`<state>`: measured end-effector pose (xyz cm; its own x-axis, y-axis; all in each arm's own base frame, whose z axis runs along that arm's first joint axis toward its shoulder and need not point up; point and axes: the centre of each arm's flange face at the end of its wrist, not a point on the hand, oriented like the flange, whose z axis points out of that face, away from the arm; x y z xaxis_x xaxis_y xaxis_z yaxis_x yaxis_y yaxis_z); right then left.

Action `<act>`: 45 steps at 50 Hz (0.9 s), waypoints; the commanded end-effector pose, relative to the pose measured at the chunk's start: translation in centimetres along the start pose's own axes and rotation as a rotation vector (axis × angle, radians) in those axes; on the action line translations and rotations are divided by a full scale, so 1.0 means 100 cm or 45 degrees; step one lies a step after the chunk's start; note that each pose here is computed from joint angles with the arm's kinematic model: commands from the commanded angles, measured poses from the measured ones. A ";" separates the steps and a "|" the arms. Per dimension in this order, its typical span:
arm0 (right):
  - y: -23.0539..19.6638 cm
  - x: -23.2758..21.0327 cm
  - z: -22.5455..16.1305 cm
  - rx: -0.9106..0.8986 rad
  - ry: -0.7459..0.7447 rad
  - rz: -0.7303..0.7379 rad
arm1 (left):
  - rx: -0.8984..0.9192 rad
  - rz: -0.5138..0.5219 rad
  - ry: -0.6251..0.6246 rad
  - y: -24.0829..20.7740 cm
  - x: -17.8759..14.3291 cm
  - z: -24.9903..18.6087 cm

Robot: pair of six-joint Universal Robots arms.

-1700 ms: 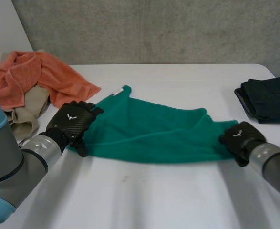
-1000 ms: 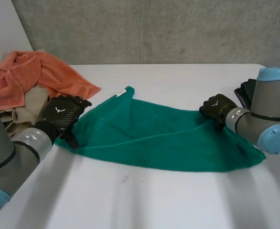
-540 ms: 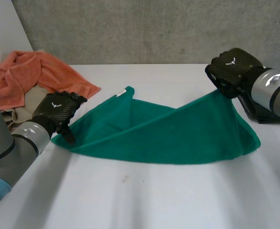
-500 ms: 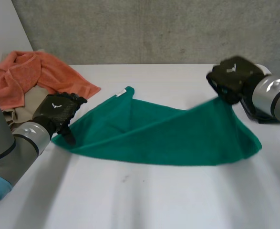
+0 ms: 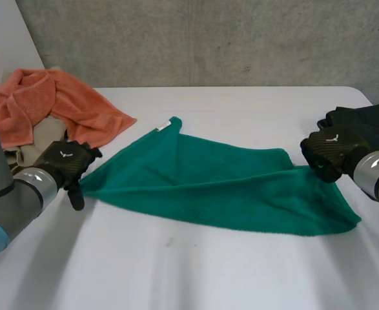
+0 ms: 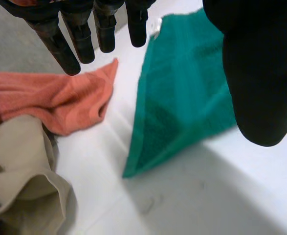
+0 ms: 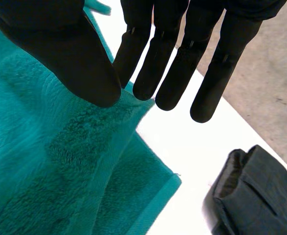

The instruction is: Fold the laundry.

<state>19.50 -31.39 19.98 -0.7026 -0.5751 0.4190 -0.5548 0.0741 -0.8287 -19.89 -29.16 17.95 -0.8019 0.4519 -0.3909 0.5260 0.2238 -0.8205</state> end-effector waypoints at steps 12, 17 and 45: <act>0.007 0.009 -0.007 -0.009 0.004 0.037 | -0.056 0.037 0.057 0.016 0.002 0.031; 0.007 0.012 -0.008 -0.003 0.012 0.037 | -0.048 0.065 0.057 0.019 0.005 0.041; 0.005 0.017 0.009 -0.017 0.001 -0.083 | 0.425 0.226 -0.244 -0.063 0.002 0.073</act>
<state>17.76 -31.56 20.40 -0.7023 -0.5735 0.4217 -0.5594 0.0782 -0.8252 -23.20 -35.66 15.76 -0.7237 0.3598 -0.5889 0.6376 0.0222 -0.7701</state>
